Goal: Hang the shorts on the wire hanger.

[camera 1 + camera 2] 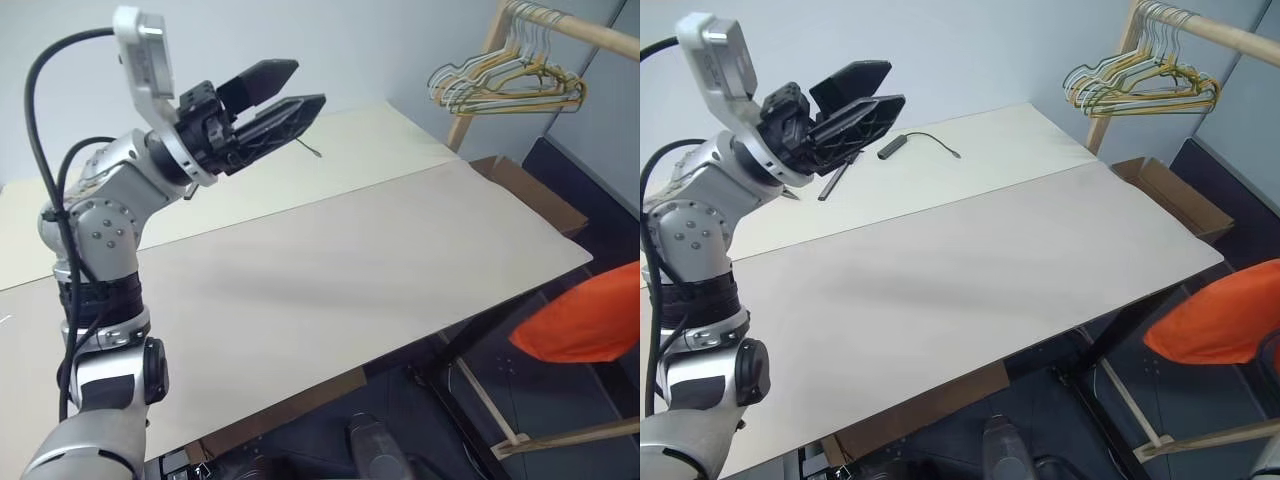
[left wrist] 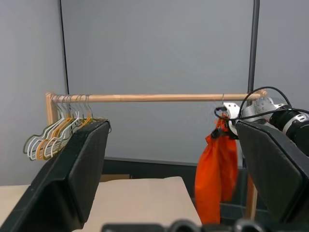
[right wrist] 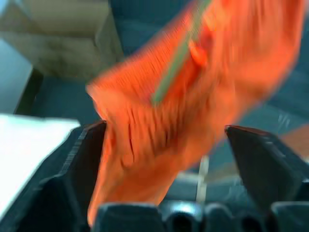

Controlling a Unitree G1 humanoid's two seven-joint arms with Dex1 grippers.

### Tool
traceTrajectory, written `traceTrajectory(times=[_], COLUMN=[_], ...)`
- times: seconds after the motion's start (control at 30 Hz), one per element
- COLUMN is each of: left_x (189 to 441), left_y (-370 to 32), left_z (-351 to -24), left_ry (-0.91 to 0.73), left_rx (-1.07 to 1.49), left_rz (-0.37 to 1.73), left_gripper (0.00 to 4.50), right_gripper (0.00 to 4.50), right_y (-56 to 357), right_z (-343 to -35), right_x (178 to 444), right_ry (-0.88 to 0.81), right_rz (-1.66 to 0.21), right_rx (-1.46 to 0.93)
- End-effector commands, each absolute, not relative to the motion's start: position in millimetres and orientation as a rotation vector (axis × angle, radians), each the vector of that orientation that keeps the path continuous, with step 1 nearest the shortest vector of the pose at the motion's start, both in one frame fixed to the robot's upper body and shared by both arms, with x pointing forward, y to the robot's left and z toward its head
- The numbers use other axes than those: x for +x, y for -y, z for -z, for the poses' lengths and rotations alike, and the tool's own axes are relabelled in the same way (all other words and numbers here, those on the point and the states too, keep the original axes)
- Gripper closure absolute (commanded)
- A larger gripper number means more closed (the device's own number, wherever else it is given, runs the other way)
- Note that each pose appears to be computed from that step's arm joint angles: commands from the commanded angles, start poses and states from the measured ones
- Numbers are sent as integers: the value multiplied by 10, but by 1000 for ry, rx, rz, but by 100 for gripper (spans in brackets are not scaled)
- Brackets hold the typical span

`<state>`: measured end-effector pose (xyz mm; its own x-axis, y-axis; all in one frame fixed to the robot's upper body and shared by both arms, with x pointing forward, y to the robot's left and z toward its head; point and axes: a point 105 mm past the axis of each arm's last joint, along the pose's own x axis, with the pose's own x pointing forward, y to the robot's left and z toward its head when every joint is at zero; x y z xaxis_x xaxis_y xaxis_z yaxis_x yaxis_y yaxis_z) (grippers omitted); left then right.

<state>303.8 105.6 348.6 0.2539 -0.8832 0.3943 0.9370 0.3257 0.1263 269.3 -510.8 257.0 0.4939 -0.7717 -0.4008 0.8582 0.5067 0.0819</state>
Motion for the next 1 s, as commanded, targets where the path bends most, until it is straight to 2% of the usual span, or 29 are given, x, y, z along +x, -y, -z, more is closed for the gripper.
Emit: traceTrajectory(times=[0.03, 0.23, 0.53, 0.73, 0.93, 1.0], left_x=[2965, 2982, 3023, 3086, 3101, 3115], left_y=[-1090, -1122, -1169, -1251, -1408, -1511], left_z=[-3591, -3552, -3483, -3349, -3125, -2968], left_ry=[479, 459, 418, 364, 288, 223], left_rx=[-117, -105, -84, -34, 70, 149], left_rz=[1236, 1216, 1176, 1113, 1030, 963], left_gripper=[0, 0, 0, 0, 0, 0], right_gripper=[2, 2, 2, 2, 2, 2], right_y=[5125, 4813, 3952, 3279, 2589, 2274], right_z=[-3017, -3449, -3835, -3926, -3694, -3524], right_x=[2668, 2676, 2778, 3009, 3333, 3454], right_ry=[-151, 107, 452, 600, 536, 464], right_rz=[1089, 1129, 943, 571, 58, -185], right_rx=[96, -99, -383, -486, -473, -435])
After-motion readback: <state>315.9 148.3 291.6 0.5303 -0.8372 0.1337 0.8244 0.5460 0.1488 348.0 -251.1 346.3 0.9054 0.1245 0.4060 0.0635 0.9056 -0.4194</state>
